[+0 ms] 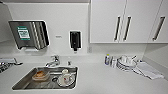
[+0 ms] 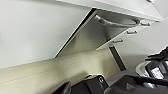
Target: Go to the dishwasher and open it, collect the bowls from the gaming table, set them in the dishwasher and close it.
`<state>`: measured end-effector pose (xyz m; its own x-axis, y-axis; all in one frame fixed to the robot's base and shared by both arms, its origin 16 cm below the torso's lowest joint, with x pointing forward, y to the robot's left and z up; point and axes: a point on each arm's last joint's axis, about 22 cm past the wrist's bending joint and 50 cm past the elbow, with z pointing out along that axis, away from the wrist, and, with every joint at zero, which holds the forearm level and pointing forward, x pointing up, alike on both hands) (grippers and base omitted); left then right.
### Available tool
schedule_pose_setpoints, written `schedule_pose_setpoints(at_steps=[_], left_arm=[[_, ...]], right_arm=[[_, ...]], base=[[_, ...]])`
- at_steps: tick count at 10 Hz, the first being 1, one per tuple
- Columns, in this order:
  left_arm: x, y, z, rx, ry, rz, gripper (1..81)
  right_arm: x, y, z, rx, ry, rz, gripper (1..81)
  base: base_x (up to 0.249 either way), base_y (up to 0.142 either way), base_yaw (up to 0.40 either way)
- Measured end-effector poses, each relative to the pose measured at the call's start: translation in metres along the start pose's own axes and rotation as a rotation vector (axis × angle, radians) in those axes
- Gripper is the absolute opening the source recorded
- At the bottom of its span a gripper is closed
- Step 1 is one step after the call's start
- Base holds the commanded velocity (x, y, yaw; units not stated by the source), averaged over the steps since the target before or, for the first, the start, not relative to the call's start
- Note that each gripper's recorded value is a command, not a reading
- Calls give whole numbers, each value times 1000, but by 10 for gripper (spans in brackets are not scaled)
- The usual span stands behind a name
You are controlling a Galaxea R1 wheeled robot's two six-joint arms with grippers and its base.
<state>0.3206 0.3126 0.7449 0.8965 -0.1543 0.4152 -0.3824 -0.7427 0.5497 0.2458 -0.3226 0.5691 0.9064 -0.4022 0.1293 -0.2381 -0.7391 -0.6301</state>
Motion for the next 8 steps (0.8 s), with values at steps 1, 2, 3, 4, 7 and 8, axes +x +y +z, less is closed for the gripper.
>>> schedule_pose_setpoints(at_steps=[1, 2, 3, 4, 7, 8], left_arm=[[1, -4, 5, -1, -5, -4, 811], [4, -8, 8, 1, 1, 2, 811], [7, -14, 9, 9, 6, 7, 811], [13, -18, 7, 16, 21, 19, 811], [27, 4, 6, -20, 69, 79, 811], [37, 11, 4, -31, 98, 110, 811]], right_arm=[[1, 0, 5, 3, -6, 6, 811], [5, -1, 10, 10, -2, 3, 811], [11, -2, 13, 16, 4, 5, 811], [16, 1, 16, 17, 12, -1, 811], [30, 5, 31, 31, 38, -19, 811], [35, 7, 38, 37, 49, -26, 811]], base=[[0, 0, 0], [0, 0, 0], [0, 0, 0], [0, 0, 0], [0, 0, 0], [0, 0, 0]])
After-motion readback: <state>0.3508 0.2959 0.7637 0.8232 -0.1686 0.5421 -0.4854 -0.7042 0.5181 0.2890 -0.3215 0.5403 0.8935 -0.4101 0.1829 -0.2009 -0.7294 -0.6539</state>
